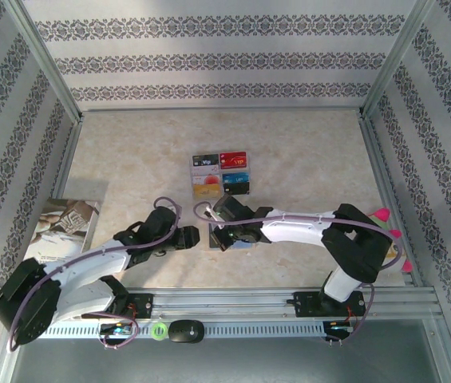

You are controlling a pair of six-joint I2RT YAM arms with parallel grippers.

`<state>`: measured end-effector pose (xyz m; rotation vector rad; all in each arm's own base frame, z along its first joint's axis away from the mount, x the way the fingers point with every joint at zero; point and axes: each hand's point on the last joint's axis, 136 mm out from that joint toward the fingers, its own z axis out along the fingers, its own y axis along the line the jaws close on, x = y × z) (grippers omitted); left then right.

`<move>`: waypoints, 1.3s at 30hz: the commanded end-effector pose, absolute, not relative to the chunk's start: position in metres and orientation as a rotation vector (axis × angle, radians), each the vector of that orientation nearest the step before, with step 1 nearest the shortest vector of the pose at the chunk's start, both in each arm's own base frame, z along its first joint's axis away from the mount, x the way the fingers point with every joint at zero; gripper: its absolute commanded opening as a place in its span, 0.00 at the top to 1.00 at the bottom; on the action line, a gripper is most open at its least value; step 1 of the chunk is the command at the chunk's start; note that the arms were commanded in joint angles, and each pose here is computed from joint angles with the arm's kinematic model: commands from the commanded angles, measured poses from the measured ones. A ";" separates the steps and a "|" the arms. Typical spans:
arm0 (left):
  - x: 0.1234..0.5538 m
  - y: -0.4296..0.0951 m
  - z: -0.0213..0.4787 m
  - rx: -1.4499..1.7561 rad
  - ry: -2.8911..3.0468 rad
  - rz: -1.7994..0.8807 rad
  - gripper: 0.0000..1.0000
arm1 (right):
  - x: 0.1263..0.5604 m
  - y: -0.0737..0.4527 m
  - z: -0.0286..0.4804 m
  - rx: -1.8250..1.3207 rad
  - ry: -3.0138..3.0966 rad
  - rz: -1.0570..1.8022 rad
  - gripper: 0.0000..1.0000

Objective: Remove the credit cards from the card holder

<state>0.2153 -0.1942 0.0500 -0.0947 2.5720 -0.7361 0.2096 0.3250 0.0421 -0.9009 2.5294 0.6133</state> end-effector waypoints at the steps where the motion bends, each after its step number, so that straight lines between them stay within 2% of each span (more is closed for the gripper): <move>1: 0.232 -0.216 0.066 -0.033 2.494 -0.772 0.45 | 0.210 0.339 0.061 -0.834 2.477 0.777 1.00; 6: 0.234 -0.236 0.064 0.048 2.498 -0.769 0.64 | 0.204 0.334 0.054 -0.805 2.496 0.802 1.00; 12: 0.233 -0.249 0.056 0.108 2.548 -0.740 0.80 | 0.201 0.330 0.050 -0.782 2.501 0.813 1.00; 21: 0.220 -0.254 0.035 0.157 2.652 -0.717 0.93 | 0.201 0.328 0.048 -0.765 2.504 0.818 1.00; 24: 0.213 -0.250 0.024 0.154 2.712 -0.687 1.00 | 0.201 0.327 0.048 -0.748 2.504 0.815 1.00; 33: 0.194 -0.245 0.004 0.138 2.827 -0.691 1.00 | 0.205 0.298 0.053 -0.604 2.500 0.715 1.00; 36: 0.191 -0.243 0.002 0.122 2.834 -0.699 1.00 | 0.204 0.277 0.052 -0.513 2.516 0.658 0.94; 39: 0.188 -0.243 -0.001 0.118 2.844 -0.705 1.00 | 0.203 0.247 0.048 -0.355 2.554 0.554 0.81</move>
